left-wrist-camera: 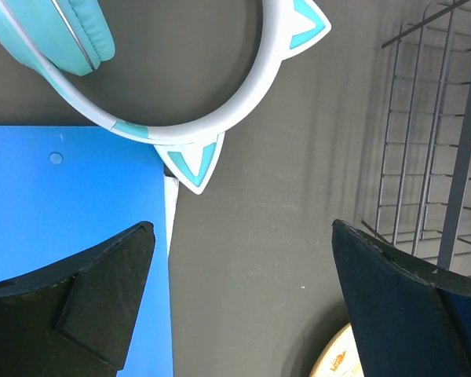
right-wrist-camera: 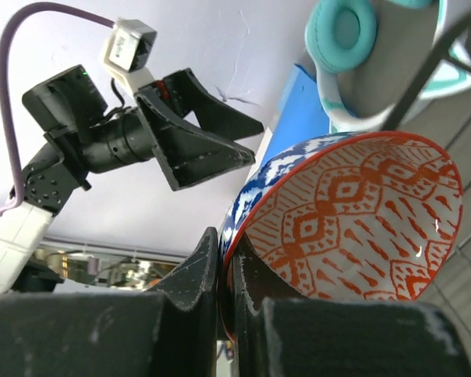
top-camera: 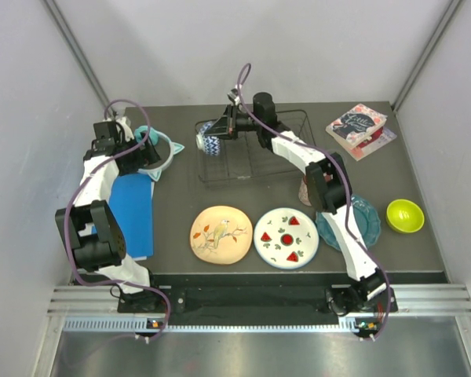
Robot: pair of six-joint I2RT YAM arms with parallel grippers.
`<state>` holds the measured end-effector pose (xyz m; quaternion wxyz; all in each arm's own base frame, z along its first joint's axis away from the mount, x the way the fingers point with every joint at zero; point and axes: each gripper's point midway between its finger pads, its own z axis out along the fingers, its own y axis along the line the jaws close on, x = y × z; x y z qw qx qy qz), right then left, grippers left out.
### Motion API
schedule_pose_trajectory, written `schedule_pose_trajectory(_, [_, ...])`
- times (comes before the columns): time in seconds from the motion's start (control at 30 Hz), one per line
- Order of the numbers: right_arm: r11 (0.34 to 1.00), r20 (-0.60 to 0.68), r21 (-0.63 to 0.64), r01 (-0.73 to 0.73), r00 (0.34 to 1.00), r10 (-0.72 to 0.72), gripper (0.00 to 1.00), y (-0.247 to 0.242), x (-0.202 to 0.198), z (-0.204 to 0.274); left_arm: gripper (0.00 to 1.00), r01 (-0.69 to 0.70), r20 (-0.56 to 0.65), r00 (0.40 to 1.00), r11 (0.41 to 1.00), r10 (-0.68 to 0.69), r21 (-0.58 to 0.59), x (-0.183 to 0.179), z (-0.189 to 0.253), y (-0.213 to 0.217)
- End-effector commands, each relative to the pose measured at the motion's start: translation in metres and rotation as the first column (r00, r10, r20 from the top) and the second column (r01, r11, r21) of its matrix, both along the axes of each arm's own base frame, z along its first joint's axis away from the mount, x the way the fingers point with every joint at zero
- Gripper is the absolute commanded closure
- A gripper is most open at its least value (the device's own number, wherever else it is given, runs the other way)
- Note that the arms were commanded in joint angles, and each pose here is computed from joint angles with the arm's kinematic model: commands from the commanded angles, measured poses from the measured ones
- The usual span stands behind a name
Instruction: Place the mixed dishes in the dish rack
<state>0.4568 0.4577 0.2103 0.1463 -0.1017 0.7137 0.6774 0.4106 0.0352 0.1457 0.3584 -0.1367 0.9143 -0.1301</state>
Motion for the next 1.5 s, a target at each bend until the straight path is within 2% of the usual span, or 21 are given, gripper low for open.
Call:
schedule_pose_trajectory(0.0, [0.999,0.189,0.048,0.007,0.982,-0.016,1.0,0.0,0.011,0.034,0.01,0.019,0.078,0.997,1.0,-0.02,0.006,0.005,0.019,-0.002])
schedule_pose_trajectory(0.27, [0.995,0.188,-0.041,0.096,0.978,-0.087,1.0,-0.009,0.034,-0.01,0.01,0.026,0.103,0.994,0.999,-0.028,0.021,0.007,0.032,-0.001])
schedule_pose_trajectory(0.63, [0.979,0.18,-0.128,0.16,0.974,-0.136,0.99,-0.022,0.05,-0.048,0.01,0.028,0.112,0.993,0.999,-0.031,0.026,0.005,0.036,-0.001])
schedule_pose_trajectory(0.67, [0.976,0.177,-0.136,0.169,0.974,-0.144,0.94,-0.024,0.051,-0.051,0.01,0.03,0.114,0.993,0.999,-0.033,0.028,0.005,0.036,-0.001])
schedule_pose_trajectory(0.7, [0.974,0.176,-0.141,0.175,0.973,-0.15,0.77,-0.023,0.052,-0.052,0.01,0.029,0.117,0.993,0.999,-0.033,0.031,0.004,0.037,-0.001])
schedule_pose_trajectory(0.73, [0.973,0.173,-0.145,0.178,0.973,-0.152,0.73,-0.023,0.051,-0.054,0.01,0.028,0.116,0.993,0.999,-0.032,0.036,0.004,0.037,0.0])
schedule_pose_trajectory(0.8, [0.973,0.179,-0.15,0.177,0.973,-0.149,0.51,-0.021,0.05,-0.055,0.01,0.034,0.122,0.992,0.999,-0.038,0.042,0.003,0.037,0.0])
schedule_pose_trajectory(0.87, [0.97,0.182,-0.164,0.18,0.972,-0.149,0.36,-0.021,0.05,-0.054,0.01,0.034,0.121,0.992,0.999,-0.039,0.04,0.002,0.037,0.0])
schedule_pose_trajectory(0.97, [0.967,0.2,-0.179,0.182,0.969,-0.145,0.25,-0.025,0.048,-0.046,0.01,0.038,0.123,0.992,0.999,-0.042,0.038,0.002,0.039,-0.001])
schedule_pose_trajectory(1.1, [0.937,0.297,-0.26,0.235,0.943,-0.154,0.21,-0.048,0.046,-0.026,0.01,0.039,0.123,0.992,0.999,-0.042,0.032,0.001,0.04,-0.003])
schedule_pose_trajectory(1.13, [0.916,0.33,-0.285,0.282,0.926,-0.182,0.19,-0.06,0.043,-0.004,0.01,0.037,0.12,0.992,0.999,-0.041,0.033,0.001,0.038,-0.002])
schedule_pose_trajectory(1.17, [0.893,0.346,-0.327,0.309,0.919,-0.191,0.11,-0.07,0.041,-0.006,0.01,0.038,0.124,0.991,0.999,-0.042,0.036,0.001,0.038,-0.002])
schedule_pose_trajectory(1.2, [0.86,0.382,-0.387,0.333,0.906,-0.18,0.07,-0.086,0.038,-0.007,0.01,0.039,0.126,0.991,0.998,-0.044,0.038,0.001,0.038,-0.002])
schedule_pose_trajectory(1.23, [0.813,0.452,-0.397,0.427,0.862,-0.232,0.06,-0.104,0.04,0.022,0.01,0.038,0.12,0.992,0.998,-0.043,0.04,0.0,0.035,-0.002])
schedule_pose_trajectory(1.27, [0.77,0.466,-0.438,0.464,0.85,-0.246,0.0,-0.119,0.037,0.019,0.01,0.038,0.114,0.993,0.999,-0.042,0.039,0.0,0.033,-0.001])
schedule_pose_trajectory(1.3, [0.655,0.518,-0.514,0.554,0.809,-0.277,0.0,-0.148,0.042,0.014,0.01,0.041,0.113,0.993,0.998,-0.046,0.041,-0.001,0.032,-0.002])
schedule_pose_trajectory(1.33, [0.585,0.565,-0.525,0.619,0.767,-0.305,0.0,-0.171,0.032,0.033,0.01,0.038,0.108,0.993,0.998,-0.042,0.042,-0.001,0.03,-0.001])
schedule_pose_trajectory(1.4, [0.395,0.628,-0.556,0.732,0.681,-0.378,0.0,-0.216,0.024,0.041,0.01,0.04,0.109,0.993,0.998,-0.045,0.046,-0.001,0.03,-0.001])
schedule_pose_trajectory(1.43, [0.195,0.693,-0.546,0.815,0.57,-0.442,0.0,-0.265,0.01,0.051,0.01,0.038,0.111,0.993,0.998,-0.043,0.048,-0.001,0.03,0.0])
schedule_pose_trajectory(1.47, [0.089,0.717,-0.53,0.843,0.502,-0.483,0.0,-0.29,0.001,0.056,0.01,0.033,0.113,0.993,0.998,-0.039,0.052,0.0,0.03,0.002])
